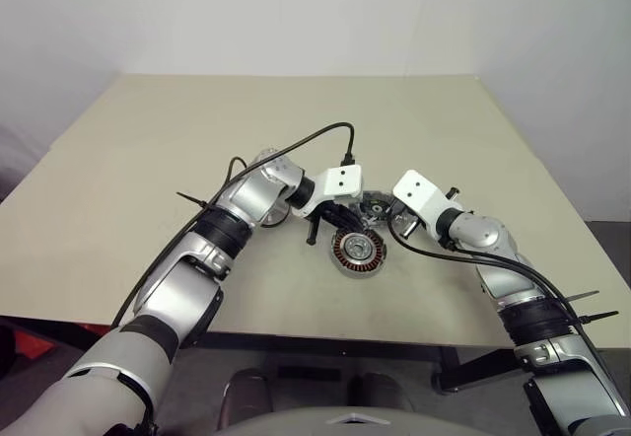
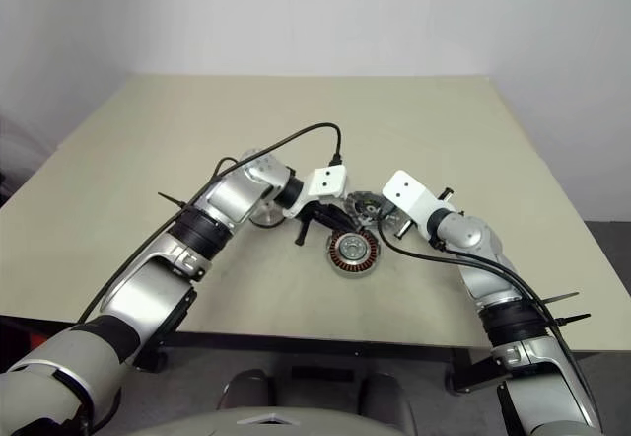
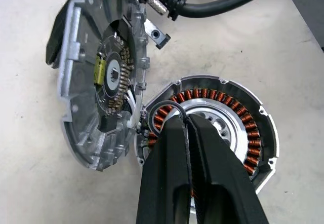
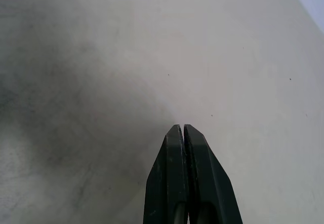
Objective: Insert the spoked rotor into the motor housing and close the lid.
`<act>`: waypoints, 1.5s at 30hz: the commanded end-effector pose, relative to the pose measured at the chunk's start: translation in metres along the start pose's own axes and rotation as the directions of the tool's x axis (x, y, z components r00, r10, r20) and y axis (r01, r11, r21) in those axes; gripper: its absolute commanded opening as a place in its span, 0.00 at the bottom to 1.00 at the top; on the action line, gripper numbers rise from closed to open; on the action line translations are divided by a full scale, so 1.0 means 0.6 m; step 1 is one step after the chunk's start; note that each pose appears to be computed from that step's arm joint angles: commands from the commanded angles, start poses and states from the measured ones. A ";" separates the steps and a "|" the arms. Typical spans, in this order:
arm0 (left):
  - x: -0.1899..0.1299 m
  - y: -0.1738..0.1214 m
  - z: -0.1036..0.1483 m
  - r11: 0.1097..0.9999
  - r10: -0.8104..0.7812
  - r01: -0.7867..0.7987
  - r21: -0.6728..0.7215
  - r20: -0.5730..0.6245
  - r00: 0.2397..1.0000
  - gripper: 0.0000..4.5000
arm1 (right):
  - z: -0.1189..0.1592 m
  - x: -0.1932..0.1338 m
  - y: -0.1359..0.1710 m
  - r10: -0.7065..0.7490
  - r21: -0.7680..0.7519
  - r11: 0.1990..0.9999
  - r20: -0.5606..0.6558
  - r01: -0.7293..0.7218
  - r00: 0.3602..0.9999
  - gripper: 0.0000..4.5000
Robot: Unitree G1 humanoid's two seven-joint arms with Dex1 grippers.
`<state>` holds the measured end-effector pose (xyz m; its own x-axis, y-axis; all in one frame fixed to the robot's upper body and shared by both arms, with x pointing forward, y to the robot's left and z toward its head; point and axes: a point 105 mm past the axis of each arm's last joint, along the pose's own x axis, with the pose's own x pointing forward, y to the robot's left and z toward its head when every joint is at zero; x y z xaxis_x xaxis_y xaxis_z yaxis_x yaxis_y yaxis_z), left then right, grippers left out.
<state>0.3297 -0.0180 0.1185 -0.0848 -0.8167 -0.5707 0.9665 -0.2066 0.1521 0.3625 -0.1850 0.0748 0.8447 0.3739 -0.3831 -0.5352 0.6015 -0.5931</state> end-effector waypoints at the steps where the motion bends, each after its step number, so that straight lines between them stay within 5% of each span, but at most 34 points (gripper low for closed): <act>1: -0.001 -0.007 0.006 1.000 -0.020 0.020 0.024 -0.001 1.000 0.00 | 0.022 -0.004 -0.015 -0.030 -0.022 0.999 0.043 0.031 0.999 0.00; 45: 0.017 -0.024 -0.019 0.999 -0.039 0.039 -0.014 -0.039 0.998 0.00 | 0.024 -0.002 -0.015 -0.035 -0.025 0.999 0.048 0.036 0.998 0.00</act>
<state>0.3192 -0.0154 0.0944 -0.1067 -0.7773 -0.6201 0.9707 -0.2166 0.1045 0.3625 -0.1860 0.0745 0.8480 0.3681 -0.3812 -0.5298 0.6046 -0.5948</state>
